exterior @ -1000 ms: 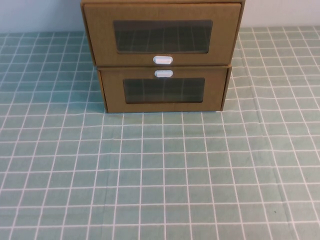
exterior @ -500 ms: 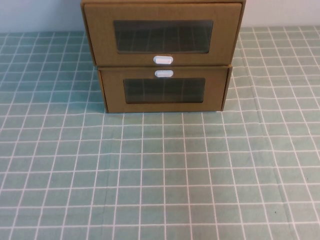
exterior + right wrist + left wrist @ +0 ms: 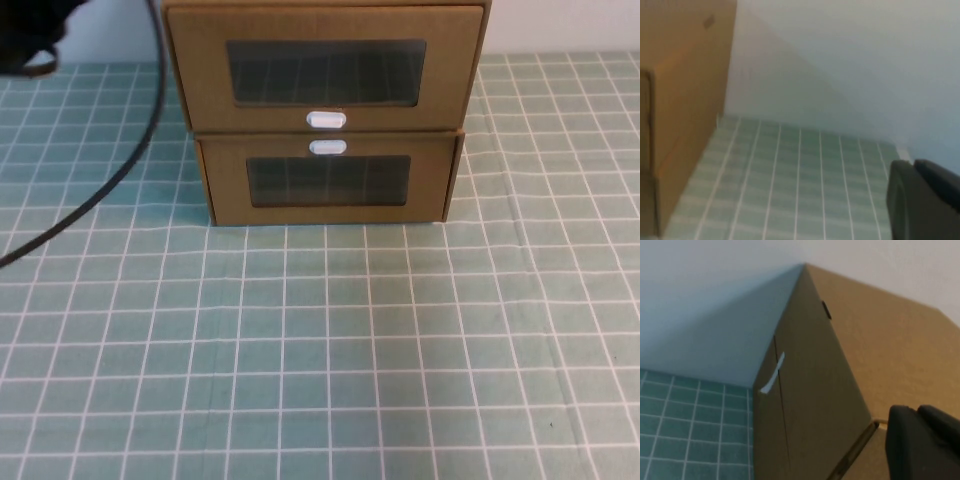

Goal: Open the shoe box
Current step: 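Pull the top drawer of the cardboard box fully open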

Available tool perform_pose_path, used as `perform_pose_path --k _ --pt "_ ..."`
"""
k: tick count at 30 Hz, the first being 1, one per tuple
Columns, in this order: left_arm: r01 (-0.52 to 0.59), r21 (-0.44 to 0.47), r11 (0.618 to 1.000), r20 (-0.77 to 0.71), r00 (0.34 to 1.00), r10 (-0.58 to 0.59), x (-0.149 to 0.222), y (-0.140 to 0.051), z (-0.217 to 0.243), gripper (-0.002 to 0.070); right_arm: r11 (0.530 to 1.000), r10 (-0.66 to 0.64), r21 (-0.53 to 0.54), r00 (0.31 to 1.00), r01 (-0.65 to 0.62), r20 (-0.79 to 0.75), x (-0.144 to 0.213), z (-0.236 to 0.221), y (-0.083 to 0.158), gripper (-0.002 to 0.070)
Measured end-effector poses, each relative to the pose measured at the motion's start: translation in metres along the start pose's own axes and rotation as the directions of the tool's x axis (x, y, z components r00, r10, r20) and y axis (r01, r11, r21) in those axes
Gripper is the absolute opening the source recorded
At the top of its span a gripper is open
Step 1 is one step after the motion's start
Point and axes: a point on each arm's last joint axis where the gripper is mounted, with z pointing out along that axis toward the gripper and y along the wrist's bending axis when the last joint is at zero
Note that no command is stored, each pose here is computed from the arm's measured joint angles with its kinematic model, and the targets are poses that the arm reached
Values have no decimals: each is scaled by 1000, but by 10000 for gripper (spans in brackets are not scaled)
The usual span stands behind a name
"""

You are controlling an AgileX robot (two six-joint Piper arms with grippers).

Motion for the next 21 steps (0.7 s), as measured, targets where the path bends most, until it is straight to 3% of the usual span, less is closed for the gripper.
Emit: perform_pose_path --k 4,8,15,19,21 --pt "-134 86 987 -98 985 143 -12 -12 30 -3 993 -115 -19 958 114 -262 28 33 17 -13" --pt "-226 197 954 -139 957 255 -34 -28 62 -4 947 -316 -183 875 266 -368 33 56 50 -13" --pt "-222 369 902 -219 923 317 -38 -50 132 -4 772 -590 -453 768 445 -250 29 78 127 -13" --pt "-199 447 872 -301 885 356 -13 -56 168 -3 646 -701 -508 707 569 -100 36 88 167 -13" --pt "-179 477 861 -340 866 368 0 -56 181 -3 554 -762 -509 647 658 6 41 94 185 -13"
